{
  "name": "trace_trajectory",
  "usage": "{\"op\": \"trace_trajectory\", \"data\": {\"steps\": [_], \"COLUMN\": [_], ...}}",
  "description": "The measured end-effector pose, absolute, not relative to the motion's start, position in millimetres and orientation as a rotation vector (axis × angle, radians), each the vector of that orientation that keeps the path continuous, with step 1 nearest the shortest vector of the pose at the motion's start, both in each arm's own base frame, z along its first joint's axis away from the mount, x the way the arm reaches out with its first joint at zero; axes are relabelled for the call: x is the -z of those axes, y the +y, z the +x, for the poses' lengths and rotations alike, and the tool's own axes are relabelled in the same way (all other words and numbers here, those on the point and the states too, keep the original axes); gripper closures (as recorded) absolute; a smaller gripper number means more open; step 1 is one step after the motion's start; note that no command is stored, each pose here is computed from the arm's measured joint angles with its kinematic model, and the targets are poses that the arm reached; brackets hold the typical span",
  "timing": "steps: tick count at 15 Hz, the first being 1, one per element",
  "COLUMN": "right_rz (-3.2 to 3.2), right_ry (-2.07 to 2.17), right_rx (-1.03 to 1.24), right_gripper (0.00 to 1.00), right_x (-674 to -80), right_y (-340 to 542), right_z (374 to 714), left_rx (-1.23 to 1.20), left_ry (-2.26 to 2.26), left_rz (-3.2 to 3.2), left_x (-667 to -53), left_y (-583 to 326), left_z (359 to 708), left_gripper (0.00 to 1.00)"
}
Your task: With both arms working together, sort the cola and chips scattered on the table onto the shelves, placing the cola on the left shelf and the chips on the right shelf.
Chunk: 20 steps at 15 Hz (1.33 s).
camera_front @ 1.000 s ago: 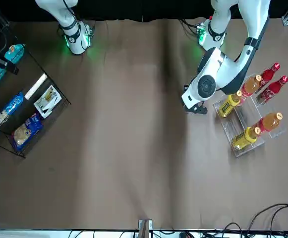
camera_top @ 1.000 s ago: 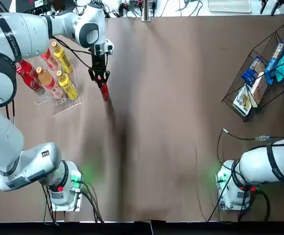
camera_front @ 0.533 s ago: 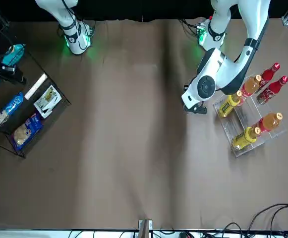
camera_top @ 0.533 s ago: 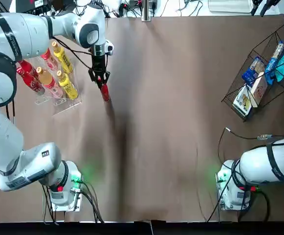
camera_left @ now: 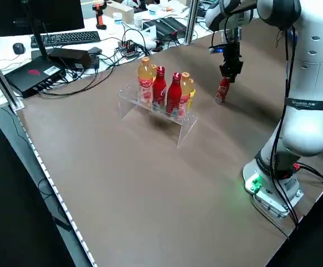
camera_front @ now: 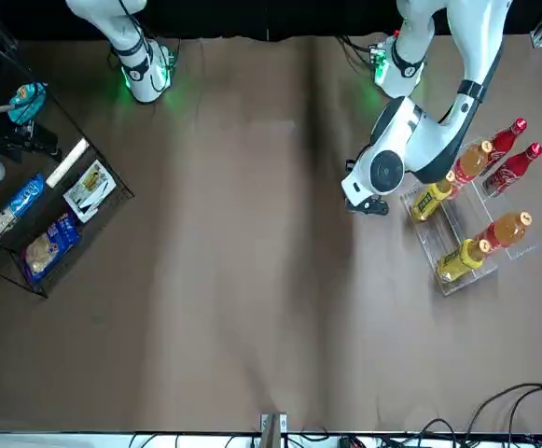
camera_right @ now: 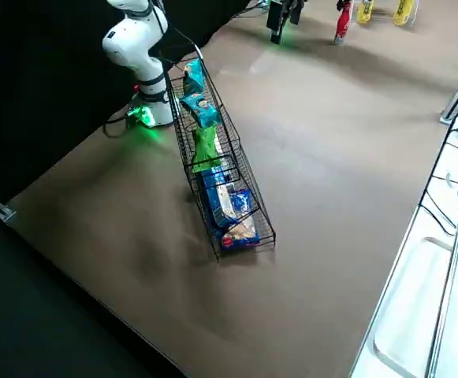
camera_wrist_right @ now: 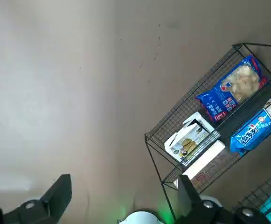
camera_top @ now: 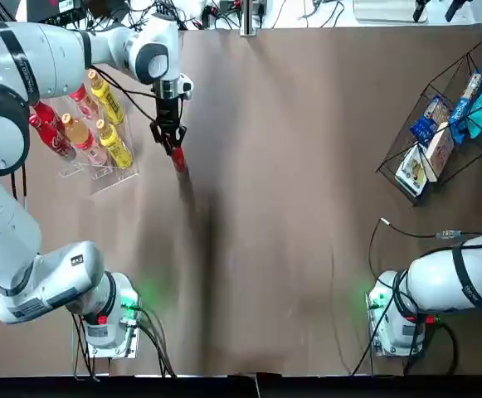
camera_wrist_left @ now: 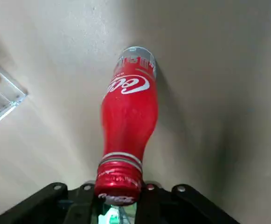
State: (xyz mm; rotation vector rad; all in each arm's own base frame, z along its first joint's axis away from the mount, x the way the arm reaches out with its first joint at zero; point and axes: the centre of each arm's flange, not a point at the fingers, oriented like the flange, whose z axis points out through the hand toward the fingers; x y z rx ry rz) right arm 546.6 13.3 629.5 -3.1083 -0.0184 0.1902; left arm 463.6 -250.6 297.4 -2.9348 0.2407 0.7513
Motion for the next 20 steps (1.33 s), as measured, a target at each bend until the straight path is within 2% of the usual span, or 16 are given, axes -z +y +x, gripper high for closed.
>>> {"op": "trace_trajectory", "data": {"steps": [3,4,6,8,11,14,20], "right_rz": [-3.111,-3.111,-3.110,-3.109,-3.105,-3.104,-3.105], "right_ry": [-0.023,-0.031,-0.046,-0.053,-0.051,-0.070,-0.089], "right_rx": [-0.110,-0.106,-0.121,-0.123,-0.032,-0.043,-0.116], "right_gripper": [0.00,0.00,0.00,0.00,0.00,0.00,0.00], "right_x": [-633.9,-631.7,-623.3,-620.1,-622.5,-624.9,-623.5], "right_y": [15.2,18.0,23.7,25.7,23.4,26.1,30.5], "right_z": [552.4,553.2,553.1,548.4,529.7,511.8,503.0], "left_rx": [-0.754,-0.754,-0.755,-0.755,-0.755,-0.750,-0.745], "left_ry": [0.241,0.241,0.242,0.241,0.239,0.244,0.263], "left_rz": [-2.933,-2.933,-2.933,-2.933,-2.933,-2.929,-2.930], "left_x": [-297.2,-297.0,-296.7,-296.7,-296.6,-296.0,-290.3], "left_y": [-250.6,-250.6,-250.6,-250.3,-249.6,-249.0,-248.0], "left_z": [463.2,463.1,463.1,463.3,463.7,464.2,473.2], "left_gripper": [0.87,0.83,0.81,0.68,0.63,0.60,0.58]}}
